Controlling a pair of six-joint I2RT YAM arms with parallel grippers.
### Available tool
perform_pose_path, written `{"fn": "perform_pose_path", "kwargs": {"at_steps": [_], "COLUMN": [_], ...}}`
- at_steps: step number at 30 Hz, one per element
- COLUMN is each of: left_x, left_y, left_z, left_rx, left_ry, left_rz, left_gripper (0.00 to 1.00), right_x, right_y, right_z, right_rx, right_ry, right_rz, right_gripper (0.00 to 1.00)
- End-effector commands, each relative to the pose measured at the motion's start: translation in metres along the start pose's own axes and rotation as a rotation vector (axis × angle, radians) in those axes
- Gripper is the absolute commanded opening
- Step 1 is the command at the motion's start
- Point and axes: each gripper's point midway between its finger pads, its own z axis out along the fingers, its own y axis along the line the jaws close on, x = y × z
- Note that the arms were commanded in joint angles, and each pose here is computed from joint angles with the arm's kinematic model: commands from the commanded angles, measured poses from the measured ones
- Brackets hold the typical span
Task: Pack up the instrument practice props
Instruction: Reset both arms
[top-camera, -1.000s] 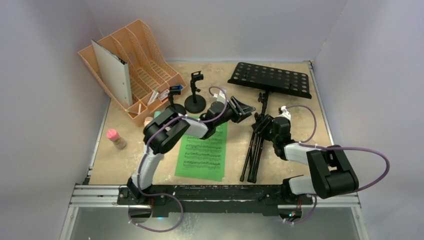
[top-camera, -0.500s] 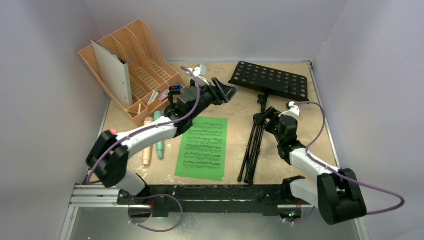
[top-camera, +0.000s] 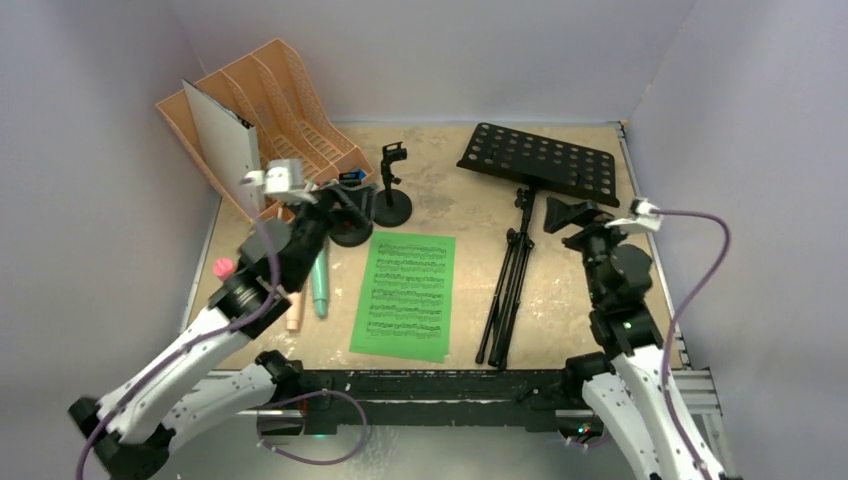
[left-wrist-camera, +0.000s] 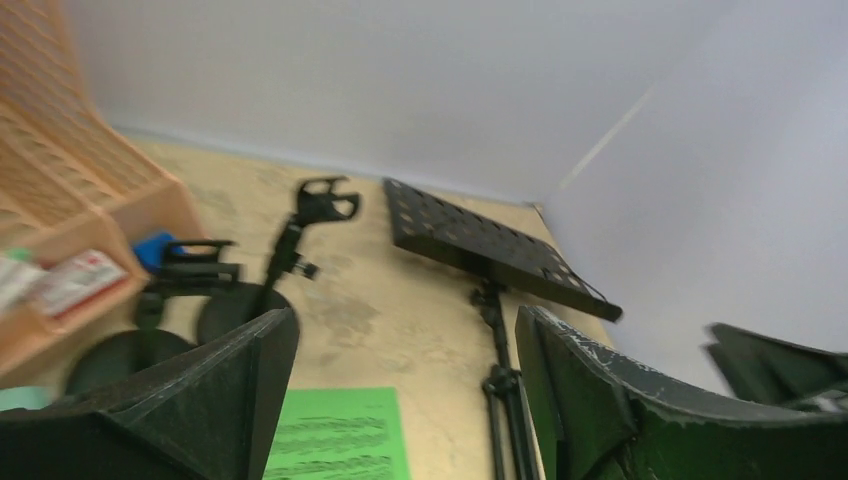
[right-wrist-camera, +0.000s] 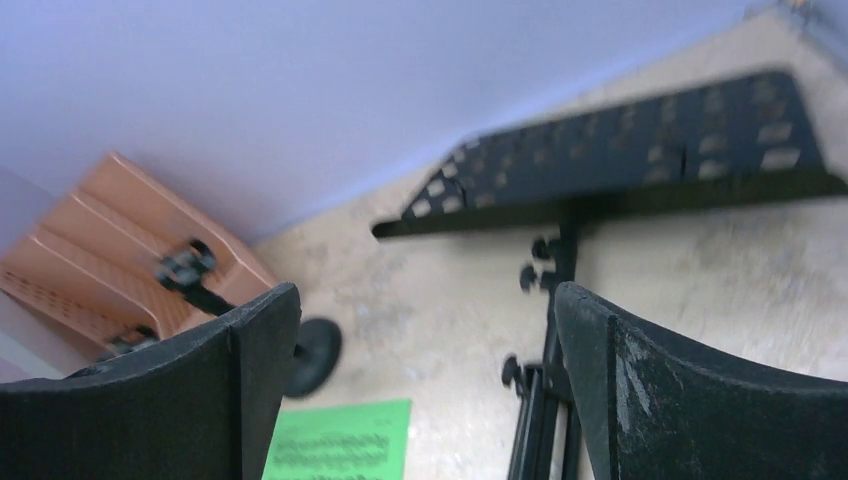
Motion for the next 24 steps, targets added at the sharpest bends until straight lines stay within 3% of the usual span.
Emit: {"fn": "perform_pose_path", "kwargs": {"at_steps": [1,9,15,24], "left_x": [-0.032,-0.085,-0.097,-0.098], "left_y": [0.059,0.108,0.121,0.121], "left_z": [-0.052,-0.124,-0.146,-0.168], "left_rx": [-0.213,-0.398,-0.44,-0.341], "left_ry": [-0.078,-0.225,-0.317,-0.41], "left_rz": [0.203,0.37,0.273,0.264], "left_gripper": [0.84,0.91,0.93,0.95], "right_x": [-0.063,-0.135,-0.17,-0.171], "right_y": [0.014,0.025,0.017,0.014], "right_z": [-0.032,-0.082,-0.109,-0.122], "right_rx": [0.007,0.026,0.074,0.026], "right_ry": [-0.122,-0.296,-0.457,-0.564], "right_rz": [-0.077,-0.162,-0.143,-0.131], "right_gripper": [0.99,0.99,0.99,0.99]}}
